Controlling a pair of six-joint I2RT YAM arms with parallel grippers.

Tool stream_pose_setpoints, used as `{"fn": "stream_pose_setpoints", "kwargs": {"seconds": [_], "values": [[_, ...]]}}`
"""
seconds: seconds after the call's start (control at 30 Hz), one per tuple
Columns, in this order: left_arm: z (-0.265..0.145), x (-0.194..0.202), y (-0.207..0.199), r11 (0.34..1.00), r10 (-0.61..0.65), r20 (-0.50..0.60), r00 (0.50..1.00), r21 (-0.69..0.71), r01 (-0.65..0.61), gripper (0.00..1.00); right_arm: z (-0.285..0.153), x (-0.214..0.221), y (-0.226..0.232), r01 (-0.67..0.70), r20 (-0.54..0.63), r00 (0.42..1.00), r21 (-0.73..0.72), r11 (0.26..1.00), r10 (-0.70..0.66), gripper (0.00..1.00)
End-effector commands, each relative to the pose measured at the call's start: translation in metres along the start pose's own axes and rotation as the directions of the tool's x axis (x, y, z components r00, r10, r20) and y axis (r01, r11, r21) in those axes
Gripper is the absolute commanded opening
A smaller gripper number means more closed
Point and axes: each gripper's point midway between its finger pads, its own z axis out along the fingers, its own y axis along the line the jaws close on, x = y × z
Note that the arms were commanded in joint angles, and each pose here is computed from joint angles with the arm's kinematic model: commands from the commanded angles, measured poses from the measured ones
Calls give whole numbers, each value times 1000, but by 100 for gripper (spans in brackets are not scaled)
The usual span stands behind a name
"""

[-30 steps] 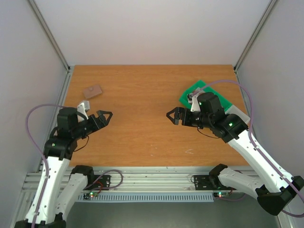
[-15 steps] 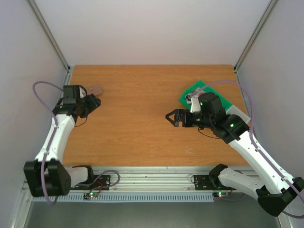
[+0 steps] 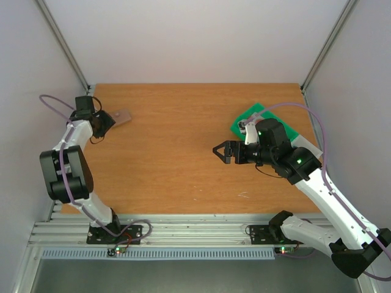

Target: Take the credit cards out of the card holder

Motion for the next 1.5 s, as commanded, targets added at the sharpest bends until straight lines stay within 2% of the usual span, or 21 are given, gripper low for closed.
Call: {"fn": "stream_pose_setpoints", "kwargs": {"seconds": [0.0, 0.4, 0.63, 0.77, 0.9, 1.13, 1.47], "values": [[21, -33, -10, 999, -1, 42, 999, 52, -1, 40, -13, -8, 10, 34, 36, 999, -25, 999, -33, 98], [78, -37, 19, 999, 3, -2, 1000, -50, -3, 38, -31, 0, 7, 34, 44, 998, 3, 999, -35, 98], [95, -42, 9, 1000, -4, -7, 1000, 31, 4, 37, -30, -1, 6, 34, 39, 999, 12, 999, -35, 99], [100, -47, 16, 1000, 9, 9, 1000, -2, -9, 35, -31, 0, 3, 36, 39, 999, 28, 999, -37, 99], [103, -52, 20, 1000, 15, 19, 1000, -23, -15, 39, -32, -1, 3, 45, 45, 998, 37, 998, -46, 98], [112, -58, 18, 1000, 15, 15, 1000, -17, -15, 39, -33, -4, 3, 47, 46, 998, 48, 998, -49, 99], [119, -52, 18, 1000, 14, -14, 1000, -1, -14, 20, -35, -1, -3, 38, 47, 998, 71, 997, -41, 99]]}}
